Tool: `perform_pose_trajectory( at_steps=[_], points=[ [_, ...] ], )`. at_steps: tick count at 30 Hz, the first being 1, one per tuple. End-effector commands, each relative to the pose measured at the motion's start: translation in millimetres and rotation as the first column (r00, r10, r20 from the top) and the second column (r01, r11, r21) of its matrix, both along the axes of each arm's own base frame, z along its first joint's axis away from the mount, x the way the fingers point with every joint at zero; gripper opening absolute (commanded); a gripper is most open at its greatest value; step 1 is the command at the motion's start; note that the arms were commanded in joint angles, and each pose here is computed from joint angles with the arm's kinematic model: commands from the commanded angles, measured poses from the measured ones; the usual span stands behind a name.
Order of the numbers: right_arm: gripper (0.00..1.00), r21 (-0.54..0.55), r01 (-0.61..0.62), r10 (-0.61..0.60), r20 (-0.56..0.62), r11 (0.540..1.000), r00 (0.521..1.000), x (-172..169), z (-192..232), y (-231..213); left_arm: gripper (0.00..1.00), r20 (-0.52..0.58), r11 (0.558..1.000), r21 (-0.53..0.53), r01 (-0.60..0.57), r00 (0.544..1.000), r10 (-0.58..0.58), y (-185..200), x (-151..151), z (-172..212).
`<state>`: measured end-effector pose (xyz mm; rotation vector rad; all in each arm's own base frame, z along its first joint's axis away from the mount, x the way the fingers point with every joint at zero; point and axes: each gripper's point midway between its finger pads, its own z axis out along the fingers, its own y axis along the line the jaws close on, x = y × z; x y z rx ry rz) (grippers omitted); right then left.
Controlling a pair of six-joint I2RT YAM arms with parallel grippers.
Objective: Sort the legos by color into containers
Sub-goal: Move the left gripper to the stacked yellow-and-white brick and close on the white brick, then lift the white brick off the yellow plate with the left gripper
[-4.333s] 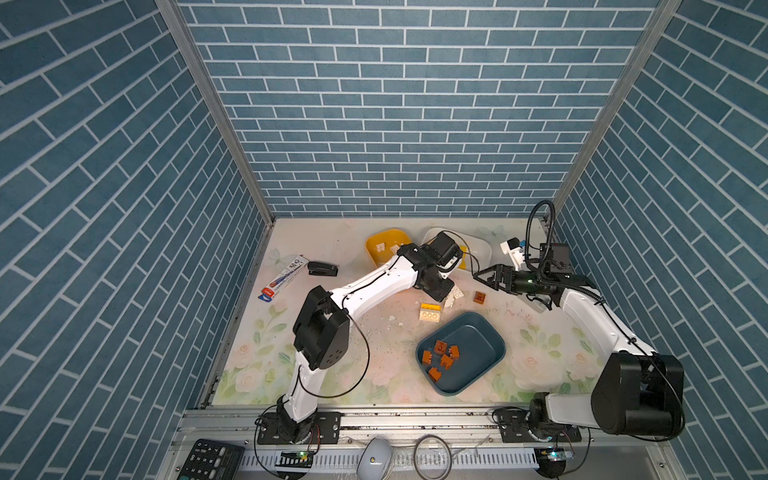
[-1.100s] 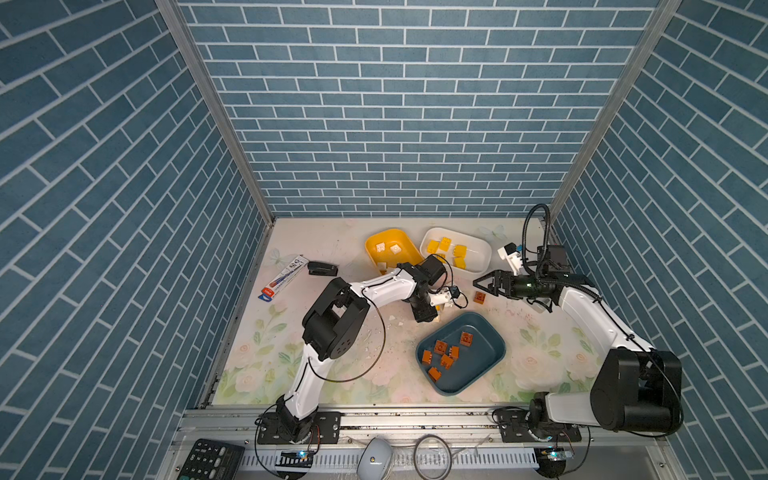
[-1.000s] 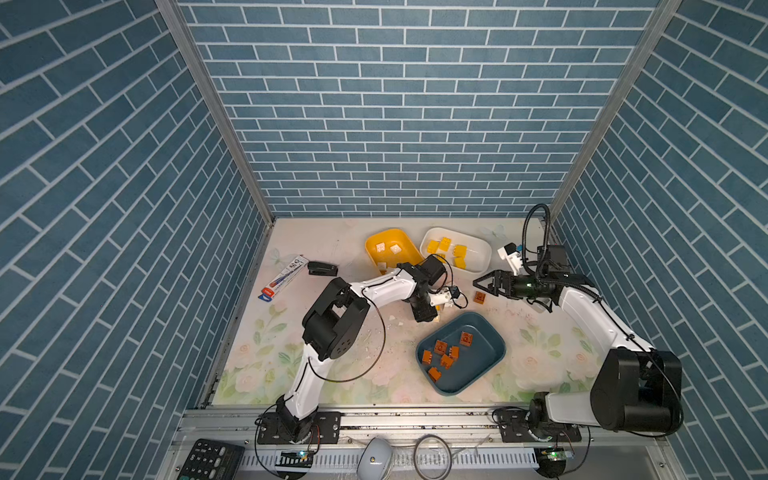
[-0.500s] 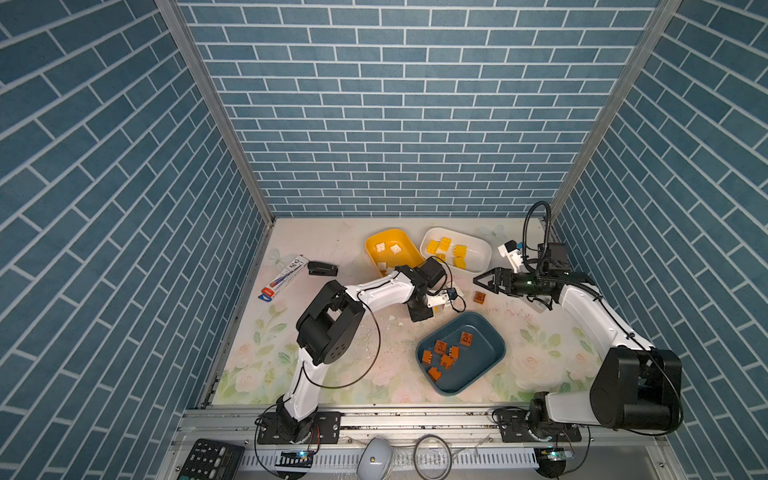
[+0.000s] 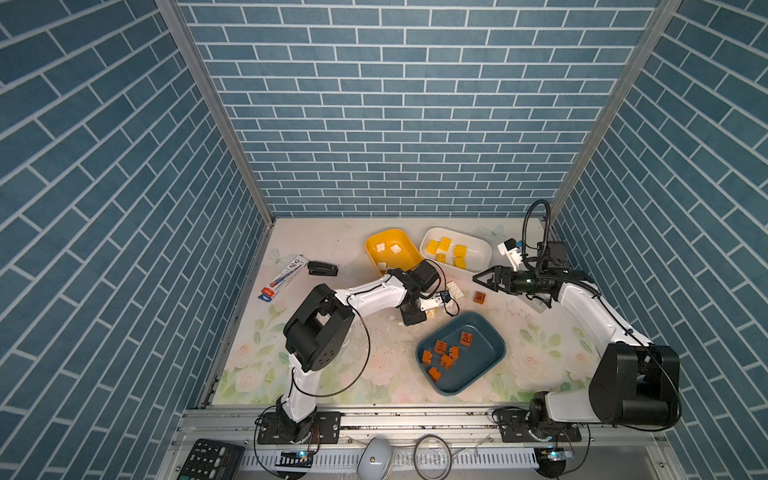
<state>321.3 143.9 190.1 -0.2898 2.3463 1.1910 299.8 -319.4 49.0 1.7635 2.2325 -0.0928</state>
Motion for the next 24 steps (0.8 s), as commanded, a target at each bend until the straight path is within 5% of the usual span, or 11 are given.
perform_pose_trajectory(
  at_steps=[1, 6, 24],
  points=[
    [0.98, 0.016, -0.010, 0.010, 0.027, 1.000, 1.000, 4.4, 10.8, 0.8, 0.50, 0.000, 0.996, -0.080, -0.035, 0.999, 0.035, -20.2, 13.9, 13.9],
    [0.98, 0.014, -0.019, 0.018, 0.028, 1.000, 0.999, 0.7, 10.5, 1.0, 0.54, -0.065, 0.993, -0.091, -0.073, 0.996, 0.067, -30.7, 14.9, 4.1],
    [0.98, 0.011, -0.014, 0.014, 0.022, 1.000, 1.000, -5.3, 4.5, 0.2, 0.44, -0.129, 0.997, 0.009, -0.074, 0.989, 0.075, -20.5, 3.1, -30.7]
  ],
)
